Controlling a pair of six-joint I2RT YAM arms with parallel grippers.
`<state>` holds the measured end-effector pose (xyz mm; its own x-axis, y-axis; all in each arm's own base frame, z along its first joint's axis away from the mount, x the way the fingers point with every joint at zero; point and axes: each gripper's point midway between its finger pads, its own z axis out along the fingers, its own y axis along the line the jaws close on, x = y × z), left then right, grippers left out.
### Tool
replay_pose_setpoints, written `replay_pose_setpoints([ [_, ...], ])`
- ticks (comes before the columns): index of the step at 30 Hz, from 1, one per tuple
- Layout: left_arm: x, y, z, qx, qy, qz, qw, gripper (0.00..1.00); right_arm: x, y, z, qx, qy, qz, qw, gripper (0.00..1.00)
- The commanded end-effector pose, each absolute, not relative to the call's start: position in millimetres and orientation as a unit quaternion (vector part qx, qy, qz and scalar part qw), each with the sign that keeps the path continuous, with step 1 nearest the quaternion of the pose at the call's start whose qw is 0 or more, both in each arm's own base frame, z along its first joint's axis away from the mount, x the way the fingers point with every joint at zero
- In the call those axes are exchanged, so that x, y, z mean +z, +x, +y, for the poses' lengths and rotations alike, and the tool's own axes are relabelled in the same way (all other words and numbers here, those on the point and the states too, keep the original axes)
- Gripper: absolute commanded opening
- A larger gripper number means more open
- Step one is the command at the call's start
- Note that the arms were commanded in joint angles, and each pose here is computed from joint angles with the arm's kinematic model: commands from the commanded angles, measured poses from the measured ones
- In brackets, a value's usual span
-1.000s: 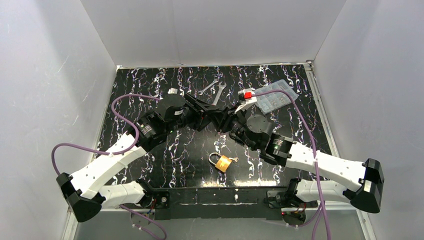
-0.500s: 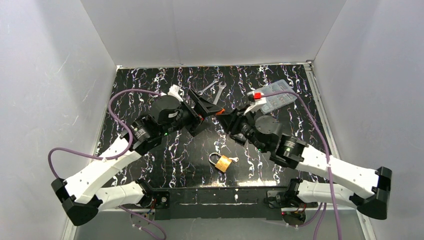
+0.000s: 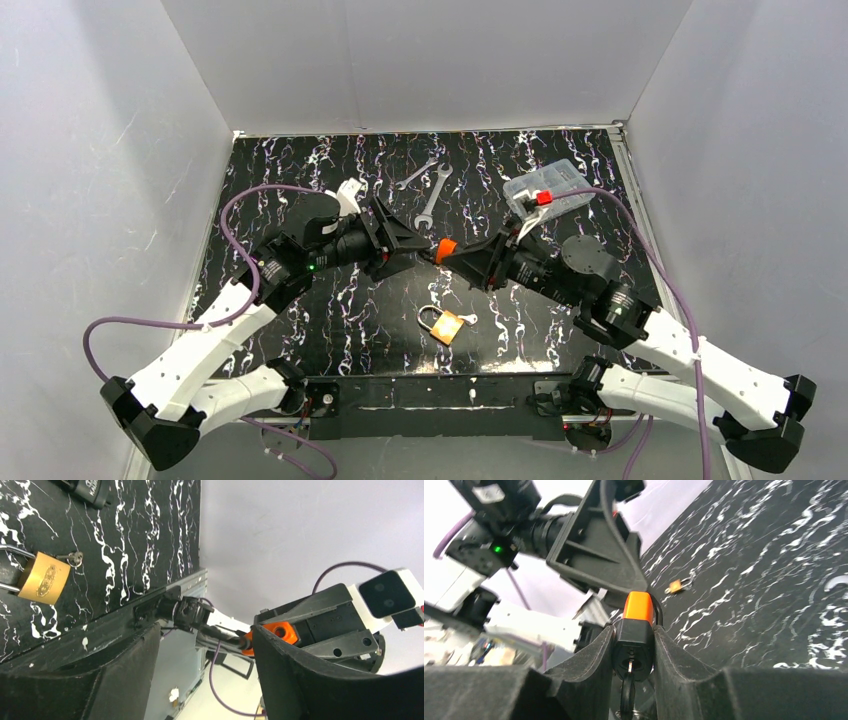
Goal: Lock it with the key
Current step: Lock the lock.
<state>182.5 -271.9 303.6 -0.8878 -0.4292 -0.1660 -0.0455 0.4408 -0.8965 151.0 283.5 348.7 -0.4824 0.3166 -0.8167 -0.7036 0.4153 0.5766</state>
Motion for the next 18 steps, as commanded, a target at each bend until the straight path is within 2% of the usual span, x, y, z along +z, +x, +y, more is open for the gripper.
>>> replay_pose_setpoints([
  [1, 326, 162, -272, -0.559, -0.109, 0.805, 0.163, 0.63, 368, 122, 298, 0.589, -0.2, 0.635, 0.458, 0.01],
  [11, 317, 150, -271, -0.591, -0.12, 0.79, 0.112, 0.45, 370, 122, 300, 0.601, -0.199, 0.632, 0.447, 0.01],
  [12, 312, 150, -269, -0.58, -0.127, 0.797, 0.109, 0.46, 370, 124, 298, 0.599, -0.192, 0.632, 0.452, 0.01],
  [13, 306, 152, -263, -0.565, -0.142, 0.804, 0.119, 0.57, 372, 127, 294, 0.594, -0.183, 0.633, 0.462, 0.01],
  [14, 302, 153, -258, -0.558, -0.155, 0.806, 0.122, 0.59, 374, 129, 291, 0.59, -0.18, 0.632, 0.469, 0.01],
  [18, 297, 153, -261, -0.57, -0.176, 0.797, 0.096, 0.6, 374, 127, 293, 0.592, -0.189, 0.63, 0.465, 0.01],
])
